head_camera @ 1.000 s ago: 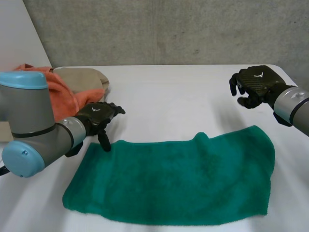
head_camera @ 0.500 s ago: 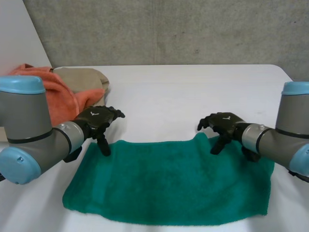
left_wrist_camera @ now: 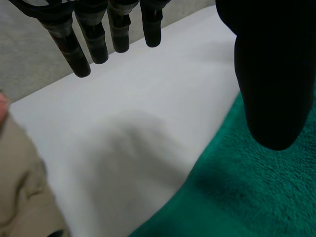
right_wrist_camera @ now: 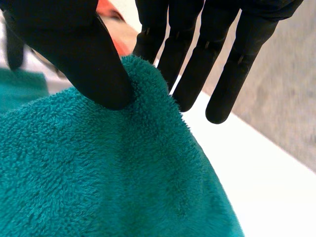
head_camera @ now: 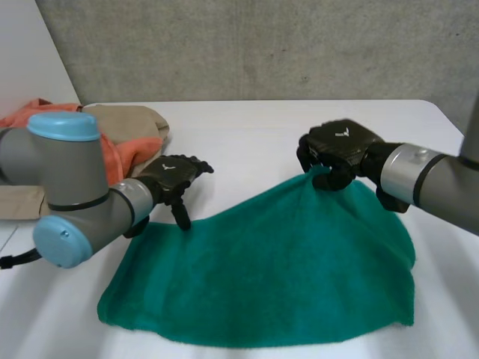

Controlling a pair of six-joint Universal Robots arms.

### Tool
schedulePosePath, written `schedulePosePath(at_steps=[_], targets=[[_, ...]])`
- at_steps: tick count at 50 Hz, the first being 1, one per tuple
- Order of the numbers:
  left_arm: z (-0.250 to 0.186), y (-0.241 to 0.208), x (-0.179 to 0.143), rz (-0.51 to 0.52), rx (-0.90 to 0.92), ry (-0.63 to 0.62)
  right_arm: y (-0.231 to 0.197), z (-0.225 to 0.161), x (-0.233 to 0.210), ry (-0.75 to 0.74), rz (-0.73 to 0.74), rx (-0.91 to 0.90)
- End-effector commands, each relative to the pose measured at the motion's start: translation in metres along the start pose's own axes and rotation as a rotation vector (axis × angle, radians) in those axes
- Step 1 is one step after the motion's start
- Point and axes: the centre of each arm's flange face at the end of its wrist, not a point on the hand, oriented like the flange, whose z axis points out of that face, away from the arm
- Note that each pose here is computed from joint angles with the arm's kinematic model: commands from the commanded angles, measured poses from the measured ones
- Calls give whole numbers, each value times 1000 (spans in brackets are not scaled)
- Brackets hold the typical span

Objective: Fold the laundry.

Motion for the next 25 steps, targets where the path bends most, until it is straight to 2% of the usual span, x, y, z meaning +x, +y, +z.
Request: schedulePosePath(at_steps=[1, 10, 15, 19, 20, 23, 24, 25], targets=[[14, 6, 16, 13, -33, 46, -35, -31, -20, -49, -67, 96], [17, 0, 21, 6, -76, 100, -46, -26, 0, 37, -113, 177], [18, -29, 9, 34, 4, 73, -53, -14, 18, 110, -144, 214], [10, -89, -21, 72, 205, -63, -72, -2, 41, 241, -215, 304], [2, -120, -32, 85, 330, -130, -86, 2, 53, 319, -262, 374], [-19, -167, -44, 89, 547, -214, -111, 3, 68, 444, -325, 508], [-36, -194, -47, 82, 692, -254, -125, 2, 73, 506, -355, 603], [-44, -206, -49, 77, 760, -268, -132, 1, 76, 534, -371, 650]])
